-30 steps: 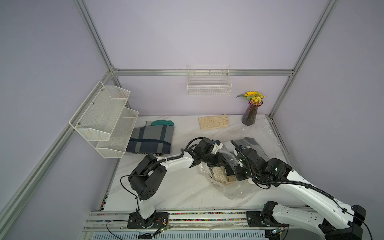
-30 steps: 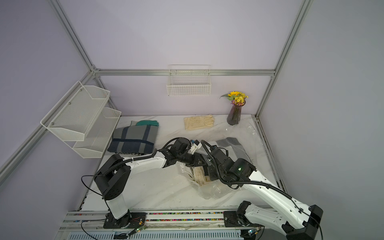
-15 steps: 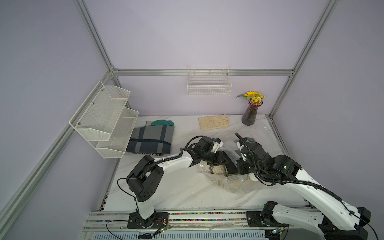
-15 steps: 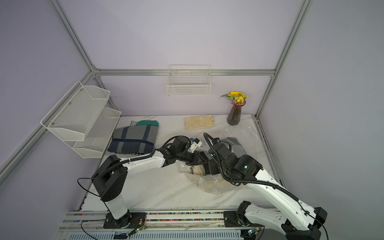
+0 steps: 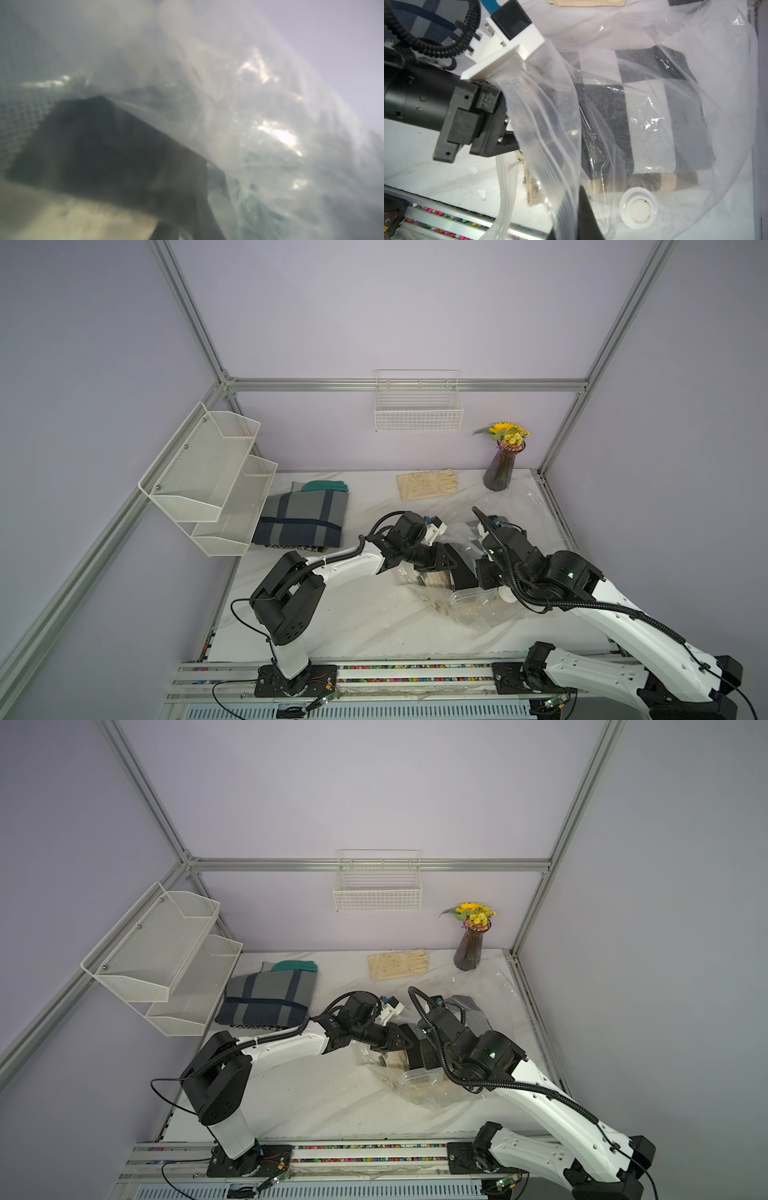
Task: Take the scarf out of the vacuum bag
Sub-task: Take out the scarf from the vacuum bag.
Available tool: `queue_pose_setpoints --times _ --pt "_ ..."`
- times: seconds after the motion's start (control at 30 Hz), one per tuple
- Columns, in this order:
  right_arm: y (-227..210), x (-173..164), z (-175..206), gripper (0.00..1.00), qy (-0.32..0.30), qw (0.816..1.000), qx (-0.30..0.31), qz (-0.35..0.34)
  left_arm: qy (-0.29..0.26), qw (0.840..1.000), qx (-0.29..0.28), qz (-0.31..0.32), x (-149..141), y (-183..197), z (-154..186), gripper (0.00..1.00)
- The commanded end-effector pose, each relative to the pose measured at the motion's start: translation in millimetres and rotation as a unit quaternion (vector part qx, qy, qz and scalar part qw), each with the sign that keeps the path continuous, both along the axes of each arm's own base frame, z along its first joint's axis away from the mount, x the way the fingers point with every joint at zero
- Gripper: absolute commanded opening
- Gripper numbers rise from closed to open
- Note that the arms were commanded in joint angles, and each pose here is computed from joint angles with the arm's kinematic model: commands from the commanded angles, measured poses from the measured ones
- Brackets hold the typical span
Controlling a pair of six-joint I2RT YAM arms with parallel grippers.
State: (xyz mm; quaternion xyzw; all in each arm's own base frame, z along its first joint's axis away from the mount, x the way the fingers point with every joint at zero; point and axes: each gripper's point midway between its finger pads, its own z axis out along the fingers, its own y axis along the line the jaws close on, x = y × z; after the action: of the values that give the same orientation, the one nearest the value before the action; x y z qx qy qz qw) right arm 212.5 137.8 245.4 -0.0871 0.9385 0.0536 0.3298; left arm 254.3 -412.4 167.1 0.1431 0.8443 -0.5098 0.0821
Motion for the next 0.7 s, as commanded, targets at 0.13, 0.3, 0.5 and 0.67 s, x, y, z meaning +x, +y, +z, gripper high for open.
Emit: queue_pose_setpoints --times 0.13,0.3,0.5,0.67 --pt "-12.6 -2.2 -1.3 0.09 -0.006 1.000 -0.018 -0.019 -0.036 0.998 -0.051 -0.025 -7.7 -0.7 39.6 0.04" --pt "-12.6 -2.6 -0.4 0.09 -0.007 1.000 -0.016 -0.019 -0.037 0.998 -0.047 -0.022 -6.9 -0.1 37.2 0.00" --pt "-14.7 -1.4 0.5 0.09 -0.007 0.999 -0.023 -0.025 -0.016 0.999 -0.035 -0.032 -15.1 3.9 23.6 0.19" --pt "-18.8 -0.8 -1.7 0.10 -0.003 0.999 -0.035 -0.036 0.015 0.999 -0.020 -0.039 -33.0 15.3 16.1 0.33"
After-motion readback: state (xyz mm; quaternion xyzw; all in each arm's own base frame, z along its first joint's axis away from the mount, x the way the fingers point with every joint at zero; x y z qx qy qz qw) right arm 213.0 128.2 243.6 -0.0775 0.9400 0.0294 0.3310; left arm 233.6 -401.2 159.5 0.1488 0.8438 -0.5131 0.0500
